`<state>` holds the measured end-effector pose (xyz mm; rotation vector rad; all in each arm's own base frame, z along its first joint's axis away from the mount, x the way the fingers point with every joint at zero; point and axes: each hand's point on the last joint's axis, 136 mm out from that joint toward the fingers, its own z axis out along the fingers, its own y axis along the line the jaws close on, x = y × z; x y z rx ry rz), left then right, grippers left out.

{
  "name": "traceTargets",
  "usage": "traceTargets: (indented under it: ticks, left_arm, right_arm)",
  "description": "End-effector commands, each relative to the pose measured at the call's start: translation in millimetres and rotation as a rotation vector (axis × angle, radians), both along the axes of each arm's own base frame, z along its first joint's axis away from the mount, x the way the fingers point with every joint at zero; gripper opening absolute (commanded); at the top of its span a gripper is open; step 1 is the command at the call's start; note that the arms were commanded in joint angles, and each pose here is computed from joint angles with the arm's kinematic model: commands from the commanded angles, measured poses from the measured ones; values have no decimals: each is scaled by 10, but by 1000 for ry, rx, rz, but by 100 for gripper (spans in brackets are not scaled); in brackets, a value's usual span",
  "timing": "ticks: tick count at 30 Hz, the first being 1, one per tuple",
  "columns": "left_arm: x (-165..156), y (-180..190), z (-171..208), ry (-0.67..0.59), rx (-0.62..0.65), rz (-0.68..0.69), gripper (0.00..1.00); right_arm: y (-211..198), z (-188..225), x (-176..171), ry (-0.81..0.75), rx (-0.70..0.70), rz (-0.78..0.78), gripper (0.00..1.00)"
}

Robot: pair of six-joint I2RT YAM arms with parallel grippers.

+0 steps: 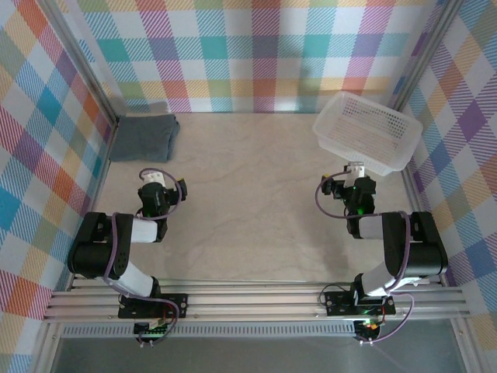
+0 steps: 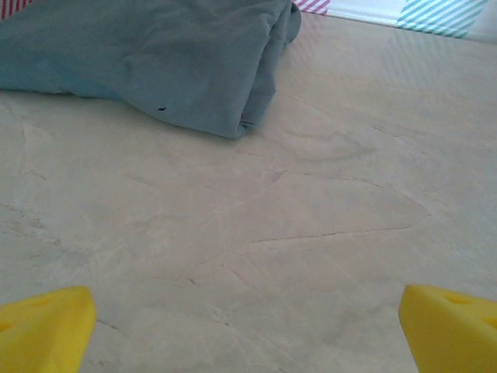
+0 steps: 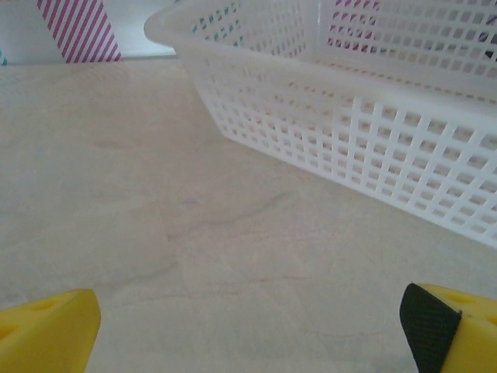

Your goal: Fold and stack the t-shirts

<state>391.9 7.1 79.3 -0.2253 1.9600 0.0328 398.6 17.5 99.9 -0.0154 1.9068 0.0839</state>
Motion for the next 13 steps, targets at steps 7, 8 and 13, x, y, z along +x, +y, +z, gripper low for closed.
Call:
traceTargets:
  ticks: [7,8,13]
  left_arm:
    - [34,-12,14,8,49,-2,100]
    - [32,-12,11,10,49,-1,100]
    - [30,-12,11,9,48,-1,100]
  right_arm:
    - [-16,-83,-3,37,13,-10,100]
    - [-15,-85,-4,38,12,-9,100]
    - [-18,-80,-11,35,12,-10,100]
